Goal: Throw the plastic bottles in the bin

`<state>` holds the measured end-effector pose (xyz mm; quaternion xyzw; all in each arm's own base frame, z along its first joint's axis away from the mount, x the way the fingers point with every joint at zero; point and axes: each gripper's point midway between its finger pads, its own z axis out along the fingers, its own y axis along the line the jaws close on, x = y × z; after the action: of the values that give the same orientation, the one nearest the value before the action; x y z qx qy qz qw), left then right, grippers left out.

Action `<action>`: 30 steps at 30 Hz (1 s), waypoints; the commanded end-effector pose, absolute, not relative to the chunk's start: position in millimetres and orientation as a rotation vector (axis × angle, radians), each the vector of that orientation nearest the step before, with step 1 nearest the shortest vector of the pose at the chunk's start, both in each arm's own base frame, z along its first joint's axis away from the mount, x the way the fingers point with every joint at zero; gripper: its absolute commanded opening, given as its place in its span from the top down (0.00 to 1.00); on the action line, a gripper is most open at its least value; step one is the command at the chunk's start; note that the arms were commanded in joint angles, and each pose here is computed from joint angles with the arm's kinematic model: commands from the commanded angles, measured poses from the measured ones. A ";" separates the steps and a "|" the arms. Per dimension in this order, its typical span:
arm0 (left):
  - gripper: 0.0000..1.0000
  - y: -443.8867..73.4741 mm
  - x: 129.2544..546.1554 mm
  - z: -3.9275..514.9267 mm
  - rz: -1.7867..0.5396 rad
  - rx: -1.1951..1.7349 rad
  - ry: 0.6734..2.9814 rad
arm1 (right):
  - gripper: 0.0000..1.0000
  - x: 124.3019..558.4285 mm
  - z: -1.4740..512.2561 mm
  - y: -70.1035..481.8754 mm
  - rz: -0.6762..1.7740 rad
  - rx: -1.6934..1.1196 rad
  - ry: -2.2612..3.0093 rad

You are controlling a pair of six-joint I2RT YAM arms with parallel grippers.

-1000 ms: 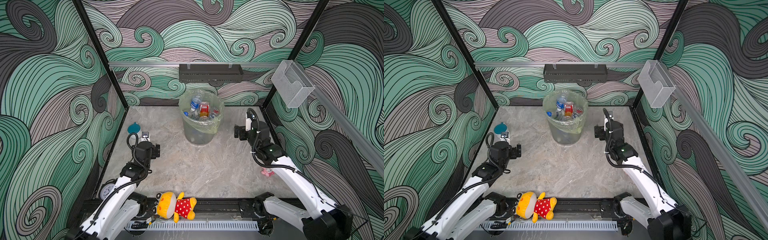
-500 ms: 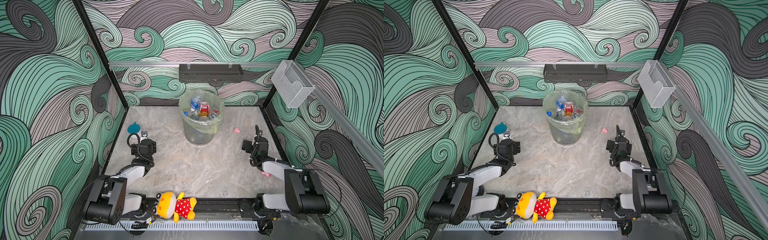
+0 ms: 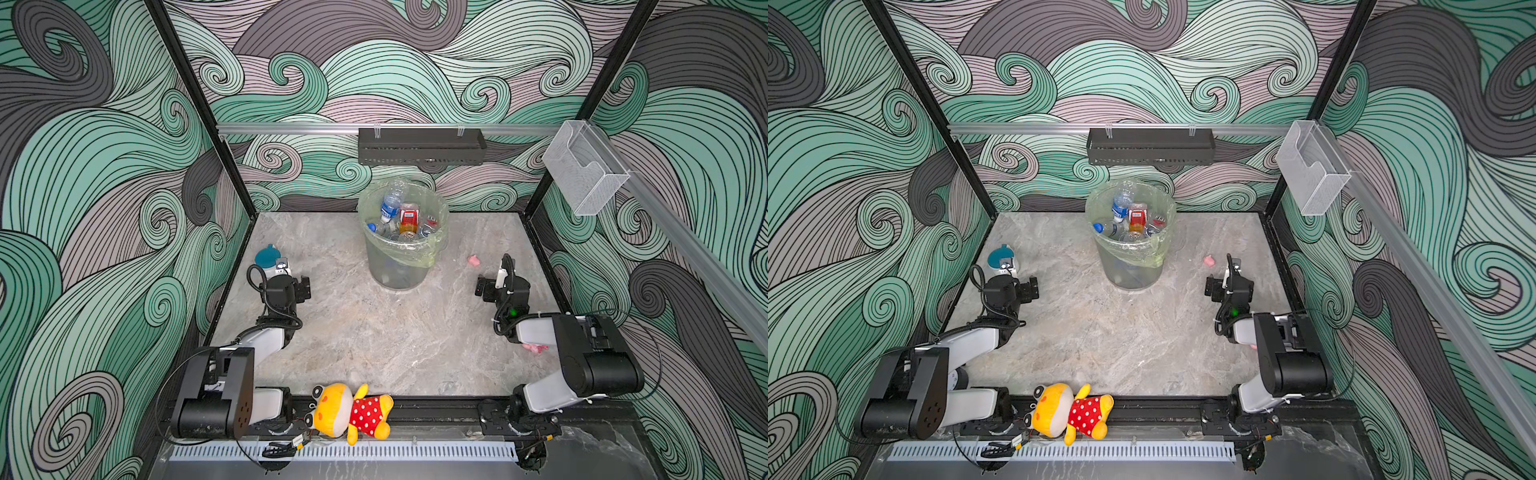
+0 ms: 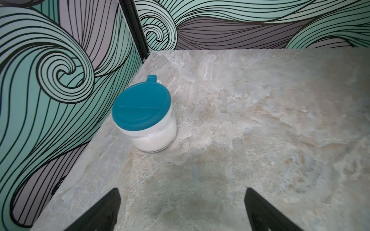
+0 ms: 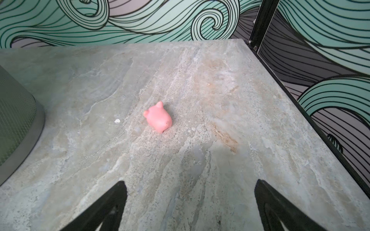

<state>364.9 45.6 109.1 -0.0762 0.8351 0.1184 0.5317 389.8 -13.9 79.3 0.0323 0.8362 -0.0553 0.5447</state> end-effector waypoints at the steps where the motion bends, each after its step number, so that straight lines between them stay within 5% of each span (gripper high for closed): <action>1: 0.01 40.6 378.6 113.9 0.195 -0.206 1.924 | 0.00 395.7 93.6 -11.2 -0.128 0.055 1.929; 30: 0.01 41.8 399.4 83.6 0.123 -0.190 2.036 | 0.00 396.4 93.1 -10.6 -0.125 0.052 1.933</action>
<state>394.1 42.2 71.3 -0.0776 0.8571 0.0593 0.5059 391.7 -13.2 83.5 0.0313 0.8312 -0.0539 0.5524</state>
